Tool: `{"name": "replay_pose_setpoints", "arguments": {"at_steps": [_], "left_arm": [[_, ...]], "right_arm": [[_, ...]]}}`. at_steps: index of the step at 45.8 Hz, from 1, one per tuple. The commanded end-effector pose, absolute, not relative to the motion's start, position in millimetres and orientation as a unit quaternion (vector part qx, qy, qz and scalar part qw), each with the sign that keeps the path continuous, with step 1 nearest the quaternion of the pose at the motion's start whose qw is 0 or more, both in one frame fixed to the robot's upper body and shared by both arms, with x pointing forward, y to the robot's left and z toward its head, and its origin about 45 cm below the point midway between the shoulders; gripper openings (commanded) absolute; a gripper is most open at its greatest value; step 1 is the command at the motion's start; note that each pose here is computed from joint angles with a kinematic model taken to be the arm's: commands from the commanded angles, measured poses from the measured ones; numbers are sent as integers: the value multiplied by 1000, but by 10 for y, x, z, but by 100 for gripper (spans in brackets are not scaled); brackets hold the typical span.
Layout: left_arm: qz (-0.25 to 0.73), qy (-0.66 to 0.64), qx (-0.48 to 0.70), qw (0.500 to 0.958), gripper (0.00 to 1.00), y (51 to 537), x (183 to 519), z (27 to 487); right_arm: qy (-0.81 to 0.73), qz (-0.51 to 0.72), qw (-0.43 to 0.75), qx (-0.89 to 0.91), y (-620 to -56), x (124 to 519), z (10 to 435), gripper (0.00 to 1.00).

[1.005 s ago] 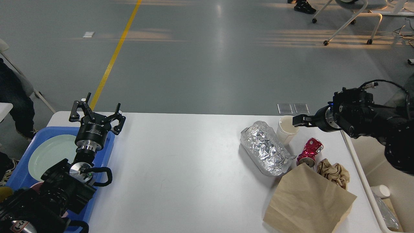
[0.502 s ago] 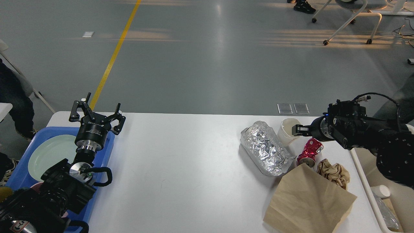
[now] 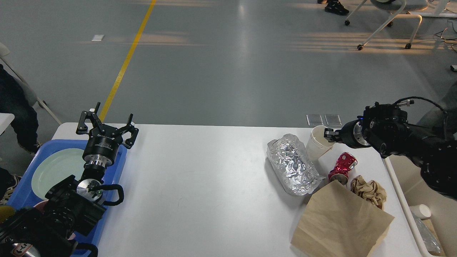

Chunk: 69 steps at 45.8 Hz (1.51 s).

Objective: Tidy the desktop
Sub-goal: 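Lift the paper cup and drop it into the white bin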

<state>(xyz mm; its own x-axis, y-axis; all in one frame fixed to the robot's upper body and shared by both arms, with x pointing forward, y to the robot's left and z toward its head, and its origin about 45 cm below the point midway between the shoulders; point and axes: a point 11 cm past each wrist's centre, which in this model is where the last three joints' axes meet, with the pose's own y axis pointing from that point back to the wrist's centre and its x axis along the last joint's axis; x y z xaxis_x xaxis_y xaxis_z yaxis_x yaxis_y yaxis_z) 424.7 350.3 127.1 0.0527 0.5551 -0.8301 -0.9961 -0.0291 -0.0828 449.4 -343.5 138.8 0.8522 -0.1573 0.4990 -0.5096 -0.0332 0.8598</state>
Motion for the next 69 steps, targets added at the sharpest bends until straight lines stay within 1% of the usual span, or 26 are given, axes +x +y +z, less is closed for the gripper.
{"name": "replay_pose_setpoints", "arguments": {"at_steps": [1, 5, 8, 15, 21, 27, 31, 35, 42, 50, 58, 64, 65, 66, 67, 68, 69], "left_arm": [[618, 302, -364, 627, 96, 3509, 4247, 1273], [618, 303, -364, 628, 96, 3501, 4247, 1270], [618, 302, -364, 628, 96, 3506, 4249, 1275], [618, 303, -364, 628, 96, 3501, 4247, 1270], [618, 303, -364, 628, 96, 3501, 4247, 1270], [618, 303, -364, 628, 96, 3501, 4247, 1270], [618, 303, -364, 628, 96, 3501, 4247, 1270], [618, 303, -364, 628, 96, 3501, 4247, 1270], [618, 303, -364, 628, 96, 3501, 4247, 1270], [618, 302, -364, 627, 96, 3509, 4247, 1273], [618, 302, -364, 627, 96, 3509, 4247, 1273], [618, 303, -364, 628, 96, 3501, 4247, 1270], [618, 303, -364, 628, 96, 3501, 4247, 1270], [618, 303, -364, 628, 96, 3501, 4247, 1270], [618, 303, -364, 628, 96, 3501, 4247, 1270], [618, 303, -364, 628, 96, 3501, 4247, 1270], [618, 303, -364, 628, 96, 3501, 4247, 1270]], "right_arm": [[-240, 132, 654, 706, -3479, 4495, 1413, 0], [-242, 128, 652, 707, -3502, 4513, 1468, 0], [-256, 118, 643, 712, -3569, 4575, 1638, 0], [-291, 97, 621, 721, -3885, 4721, 2375, 0], [-334, 107, 596, 722, -4192, 4739, 3169, 0], [-368, 121, 572, 723, -4383, 4663, 3696, 0], [-390, 125, 570, 713, -4550, 4621, 3829, 0], [-417, 128, 586, 683, -4802, 4590, 3747, 0], [-472, 108, 630, 607, -5502, 4256, 2962, 0], [-514, 73, 662, 540, -6107, 3743, 2440, 0], [-488, 27, 704, 514, -6371, 3185, 1906, 0], [-451, -3, 718, 529, -6243, 2942, 1445, 0], [-445, -8, 721, 531, -6225, 2891, 1369, 7], [-440, -11, 724, 531, -6215, 2849, 1313, 18], [-436, -13, 727, 531, -6210, 2806, 1263, 34], [-433, -12, 730, 529, -6211, 2773, 1226, 54], [-434, -5, 732, 525, -6211, 2762, 1201, 86]]}}
